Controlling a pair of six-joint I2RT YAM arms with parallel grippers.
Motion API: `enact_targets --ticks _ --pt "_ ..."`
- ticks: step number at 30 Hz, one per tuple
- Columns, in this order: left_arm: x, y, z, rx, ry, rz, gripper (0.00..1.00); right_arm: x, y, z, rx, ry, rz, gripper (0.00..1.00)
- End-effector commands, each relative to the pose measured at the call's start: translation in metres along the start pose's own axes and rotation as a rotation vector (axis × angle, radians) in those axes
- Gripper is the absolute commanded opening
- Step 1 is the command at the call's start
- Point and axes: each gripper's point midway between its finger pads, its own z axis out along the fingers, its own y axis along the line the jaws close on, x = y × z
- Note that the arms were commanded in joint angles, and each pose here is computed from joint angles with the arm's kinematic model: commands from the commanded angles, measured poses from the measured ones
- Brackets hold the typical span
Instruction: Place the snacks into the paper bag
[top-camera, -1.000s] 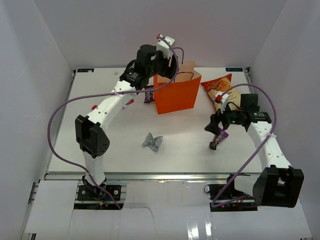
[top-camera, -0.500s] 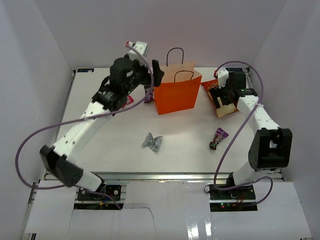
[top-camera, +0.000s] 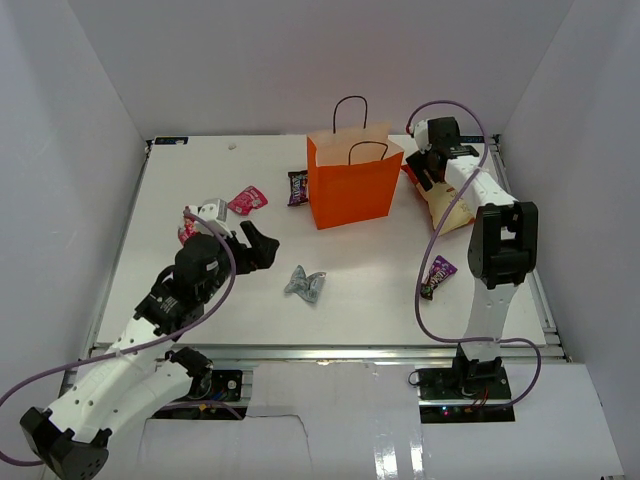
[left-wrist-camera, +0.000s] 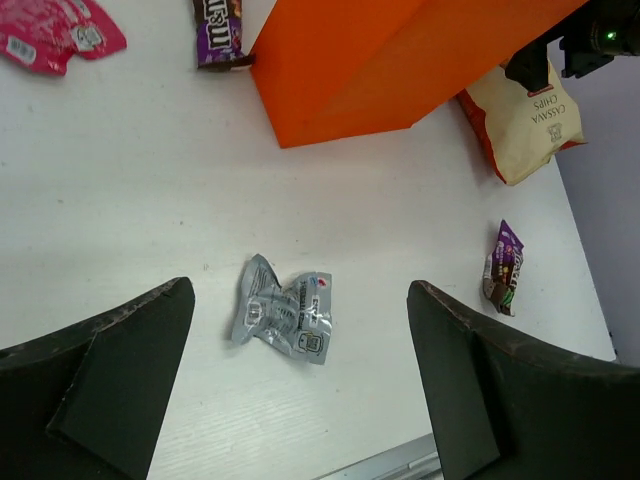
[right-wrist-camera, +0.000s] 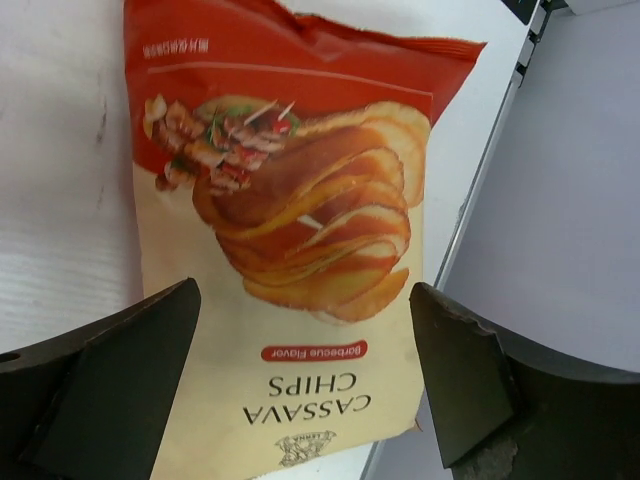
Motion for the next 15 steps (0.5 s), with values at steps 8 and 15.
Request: enact_targets --ticks 8,15 --pt "0.013 0.000 -0.004 -0.001 0.019 -0.177 0.98 0.000 0.029 0.000 -0.146 0.010 0.173 0.97" --pt "0.020 -0.005 0.006 0.017 0.054 -0.175 0.98 0.028 0.047 -0.009 -0.190 0.062 0.197 0.96"
